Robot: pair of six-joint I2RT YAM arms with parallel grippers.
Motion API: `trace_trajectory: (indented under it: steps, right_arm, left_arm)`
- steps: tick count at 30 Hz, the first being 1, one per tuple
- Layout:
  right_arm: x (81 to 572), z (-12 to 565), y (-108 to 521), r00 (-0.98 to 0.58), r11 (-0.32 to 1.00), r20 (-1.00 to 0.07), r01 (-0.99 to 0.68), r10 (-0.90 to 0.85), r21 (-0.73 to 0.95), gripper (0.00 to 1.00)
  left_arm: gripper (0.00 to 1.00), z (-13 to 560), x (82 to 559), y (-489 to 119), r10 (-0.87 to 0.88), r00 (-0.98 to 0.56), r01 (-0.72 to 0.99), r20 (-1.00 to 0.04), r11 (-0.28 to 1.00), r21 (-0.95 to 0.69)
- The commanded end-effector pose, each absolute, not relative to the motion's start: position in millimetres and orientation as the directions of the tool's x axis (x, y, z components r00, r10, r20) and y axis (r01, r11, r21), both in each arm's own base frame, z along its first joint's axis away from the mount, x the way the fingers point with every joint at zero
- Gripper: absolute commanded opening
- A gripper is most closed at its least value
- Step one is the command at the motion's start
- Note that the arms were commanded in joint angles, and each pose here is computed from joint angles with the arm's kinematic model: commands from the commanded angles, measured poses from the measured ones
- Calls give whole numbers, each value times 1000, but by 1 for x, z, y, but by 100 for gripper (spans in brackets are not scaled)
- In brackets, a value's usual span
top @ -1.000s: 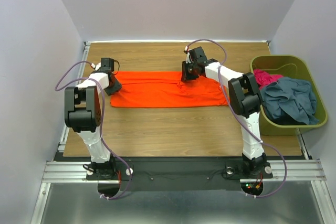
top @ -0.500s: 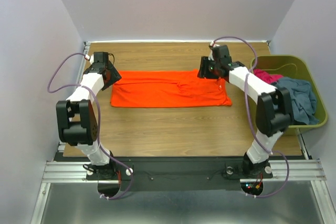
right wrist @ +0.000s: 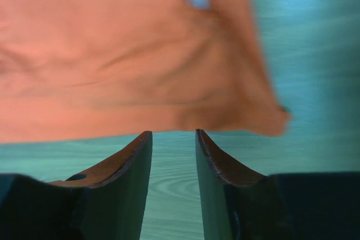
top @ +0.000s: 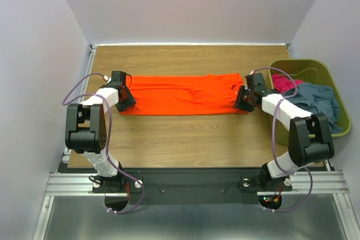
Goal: Fold and stack the t-shirts
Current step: Fold the tshirt
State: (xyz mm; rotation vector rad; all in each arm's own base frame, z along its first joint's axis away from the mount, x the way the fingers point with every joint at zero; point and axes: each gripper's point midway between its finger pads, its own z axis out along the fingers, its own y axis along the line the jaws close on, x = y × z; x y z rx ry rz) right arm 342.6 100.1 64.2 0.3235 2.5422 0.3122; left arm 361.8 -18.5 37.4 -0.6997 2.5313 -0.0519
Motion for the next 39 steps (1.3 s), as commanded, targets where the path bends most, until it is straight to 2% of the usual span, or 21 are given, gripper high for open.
trace_trajectory:
  steps: [1, 8, 15, 19, 21, 24, 25, 29, 30, 31, 32, 34, 35, 37, 38, 39]
  right_arm:
    - [345, 64, 69, -770, 927, -520, 266, 370, 265, 41]
    - [352, 40, 38, -764, 907, -488, 364, 421, 211, 36]
    - [413, 32, 36, -746, 904, -514, 386, 424, 184, 35]
    - [459, 19, 46, -756, 919, -524, 347, 391, 185, 35]
    - [492, 41, 50, -725, 931, -585, 309, 362, 194, 36]
    - [525, 67, 52, -684, 940, -646, 272, 340, 207, 36]
    - [529, 74, 55, -676, 942, -657, 257, 333, 214, 36]
    - [535, 105, 72, -655, 960, -702, 176, 281, 220, 39]
    - [529, 113, 77, -653, 962, -708, 155, 270, 224, 41]
    - [524, 116, 87, -657, 964, -708, 133, 259, 229, 42]
    - [519, 119, 92, -661, 963, -705, 120, 258, 239, 43]
    - [502, 128, 109, -671, 956, -695, 79, 259, 281, 46]
    - [497, 137, 115, -663, 953, -700, 74, 267, 294, 47]
    - [486, 131, 129, -690, 944, -674, 39, 263, 329, 48]
    - [483, 131, 137, -704, 933, -659, 16, 265, 358, 48]
    - [483, 131, 143, -708, 925, -650, 13, 276, 379, 48]
  left_arm:
    - [50, 26, 361, -12, -494, -735, -487, -464, 861, -145]
    - [45, -2, 343, 0, -522, -752, -530, -402, 842, -102]
    - [43, -14, 305, 7, -634, -701, -613, -327, 770, -179]
    - [43, -4, 293, -10, -683, -669, -623, -293, 731, -281]
    - [43, -6, 277, -24, -713, -662, -638, -230, 697, -326]
    - [44, 8, 264, -50, -736, -641, -627, -215, 665, -406]
    - [44, 12, 258, -71, -707, -676, -588, -210, 688, -425]
    - [57, 37, 248, -125, -659, -727, -497, -190, 697, -516]
    - [61, 49, 247, -145, -617, -758, -436, -214, 721, -539]
    - [68, 53, 243, -149, -609, -764, -433, -215, 729, -529]
    - [70, 59, 244, -151, -597, -767, -417, -234, 742, -525]
    - [76, 81, 262, -142, -587, -736, -390, -338, 775, -497]
    - [77, 94, 276, -124, -565, -699, -390, -439, 815, -428]
    - [78, 107, 288, -104, -528, -667, -403, -526, 849, -342]
    - [78, 124, 305, -91, -482, -631, -390, -607, 874, -288]
    - [78, 122, 314, -86, -454, -636, -391, -624, 887, -247]
